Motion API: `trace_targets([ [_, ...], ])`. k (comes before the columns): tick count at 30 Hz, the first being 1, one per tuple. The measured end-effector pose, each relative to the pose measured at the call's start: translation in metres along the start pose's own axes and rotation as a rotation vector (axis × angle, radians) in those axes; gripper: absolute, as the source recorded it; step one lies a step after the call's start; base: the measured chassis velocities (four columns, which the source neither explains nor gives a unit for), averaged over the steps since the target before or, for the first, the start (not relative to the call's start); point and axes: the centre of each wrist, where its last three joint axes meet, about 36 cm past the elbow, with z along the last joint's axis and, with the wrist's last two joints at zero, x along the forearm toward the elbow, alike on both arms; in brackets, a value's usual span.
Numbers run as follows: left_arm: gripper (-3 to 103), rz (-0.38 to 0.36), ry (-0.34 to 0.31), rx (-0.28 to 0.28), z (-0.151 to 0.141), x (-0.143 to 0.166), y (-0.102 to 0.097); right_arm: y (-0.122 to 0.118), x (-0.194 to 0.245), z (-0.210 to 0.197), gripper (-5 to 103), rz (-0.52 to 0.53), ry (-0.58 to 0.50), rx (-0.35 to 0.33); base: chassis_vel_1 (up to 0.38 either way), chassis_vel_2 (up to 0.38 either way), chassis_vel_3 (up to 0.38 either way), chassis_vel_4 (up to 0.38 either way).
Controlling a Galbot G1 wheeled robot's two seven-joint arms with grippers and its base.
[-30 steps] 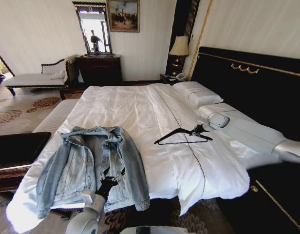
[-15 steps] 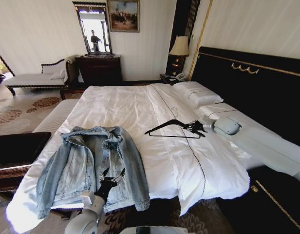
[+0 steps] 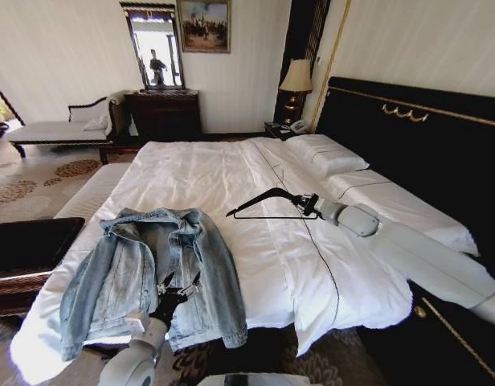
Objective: Pick up the clothes from the bed and hang them on the clothes hanger.
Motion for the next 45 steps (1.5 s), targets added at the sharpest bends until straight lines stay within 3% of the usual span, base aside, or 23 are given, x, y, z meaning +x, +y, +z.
trace_targets([
  [2, 100, -0.011, 0.005, 0.005, 0.001, 0.002, 0.001, 0.016, -0.003, 0.005, 22, 0.016, 0.005, -0.017, 0.000, 0.000, 0.000, 0.000],
  [11, 100, -0.034, 0.007, 0.009, 0.000, 0.009, 0.003, 0.041, -0.010, 0.015, 22, 0.042, 0.019, -0.046, 0.000, 0.000, 0.000, 0.000],
  [23, 100, -0.053, 0.005, 0.018, 0.002, 0.016, 0.007, 0.045, -0.013, 0.002, 22, 0.044, 0.006, -0.042, 0.039, 0.040, -0.046, -0.045],
  [45, 100, -0.063, -0.028, 0.024, -0.013, 0.009, 0.016, 0.033, 0.001, -0.020, 22, 0.074, -0.044, -0.055, 0.178, 0.189, -0.160, -0.173],
])
